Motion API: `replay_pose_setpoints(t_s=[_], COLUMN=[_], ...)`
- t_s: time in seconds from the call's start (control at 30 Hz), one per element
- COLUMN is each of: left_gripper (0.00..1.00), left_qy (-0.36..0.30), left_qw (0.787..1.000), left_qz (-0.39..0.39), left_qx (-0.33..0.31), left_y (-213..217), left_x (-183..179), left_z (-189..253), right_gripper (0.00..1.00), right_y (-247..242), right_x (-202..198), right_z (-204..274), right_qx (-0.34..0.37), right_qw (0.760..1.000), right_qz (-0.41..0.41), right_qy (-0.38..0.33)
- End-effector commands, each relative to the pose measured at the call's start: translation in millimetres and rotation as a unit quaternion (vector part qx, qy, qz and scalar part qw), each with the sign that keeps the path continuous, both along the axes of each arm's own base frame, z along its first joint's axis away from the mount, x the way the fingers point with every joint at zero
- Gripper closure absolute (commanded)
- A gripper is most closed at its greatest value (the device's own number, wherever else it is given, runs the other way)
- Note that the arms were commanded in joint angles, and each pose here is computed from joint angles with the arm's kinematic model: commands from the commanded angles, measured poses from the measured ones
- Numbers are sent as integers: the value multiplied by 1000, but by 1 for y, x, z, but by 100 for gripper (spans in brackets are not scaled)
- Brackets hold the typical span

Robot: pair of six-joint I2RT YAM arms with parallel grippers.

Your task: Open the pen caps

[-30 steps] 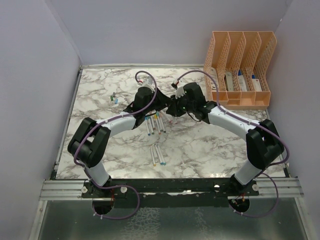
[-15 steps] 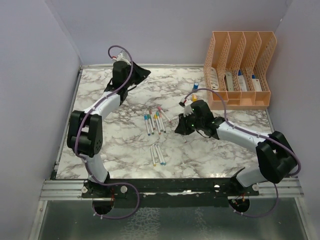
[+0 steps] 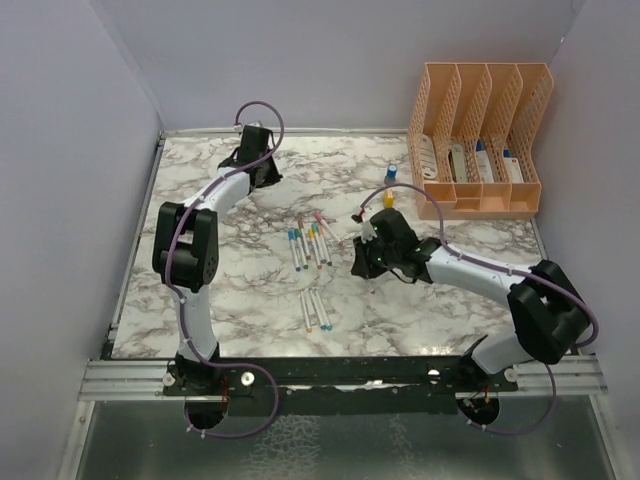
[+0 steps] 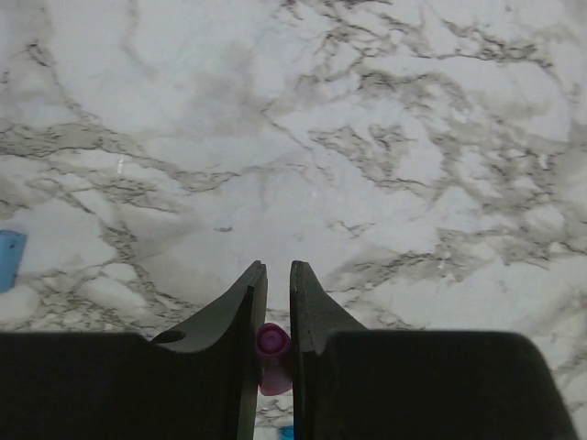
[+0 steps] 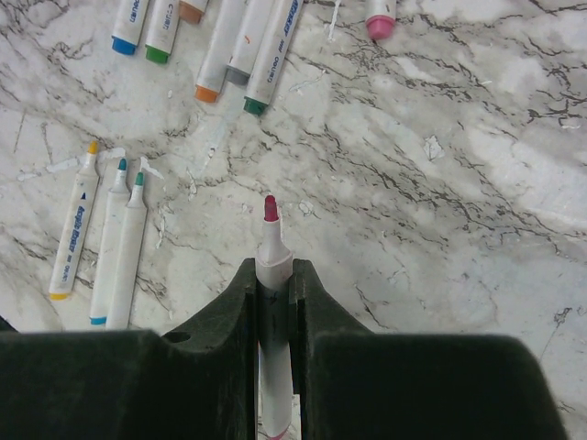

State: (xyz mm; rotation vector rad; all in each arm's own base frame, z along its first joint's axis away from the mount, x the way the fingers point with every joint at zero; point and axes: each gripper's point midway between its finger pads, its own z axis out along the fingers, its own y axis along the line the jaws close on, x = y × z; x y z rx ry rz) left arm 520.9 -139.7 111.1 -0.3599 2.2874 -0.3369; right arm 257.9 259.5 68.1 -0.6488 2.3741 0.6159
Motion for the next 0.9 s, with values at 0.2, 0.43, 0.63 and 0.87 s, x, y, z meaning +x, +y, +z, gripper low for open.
replay_pose_setpoints(t_s=[0.2,0.43,0.63,0.87], left_gripper=[100,100,100,95], left_qy=[63,81,97,116], left_qw=[991,989,987,985], left_qz=[52,67,69,68], left_qx=[104,106,109,109], left_y=[71,89,96,100], left_x=[-10,-15,-21,-27], left_z=[-41,-57,-71,-87], right_gripper=[99,99,99,99], right_y=[10,13,15,24], right_x=[1,0,-1,-5], right_z=[-13,-19,-24,-28], right_qx=[-45,-49,-52,-52], right_qw=[999,999,999,999], right_qz=[-3,-1,-2,5], right_qy=[-13,-9,-6,3])
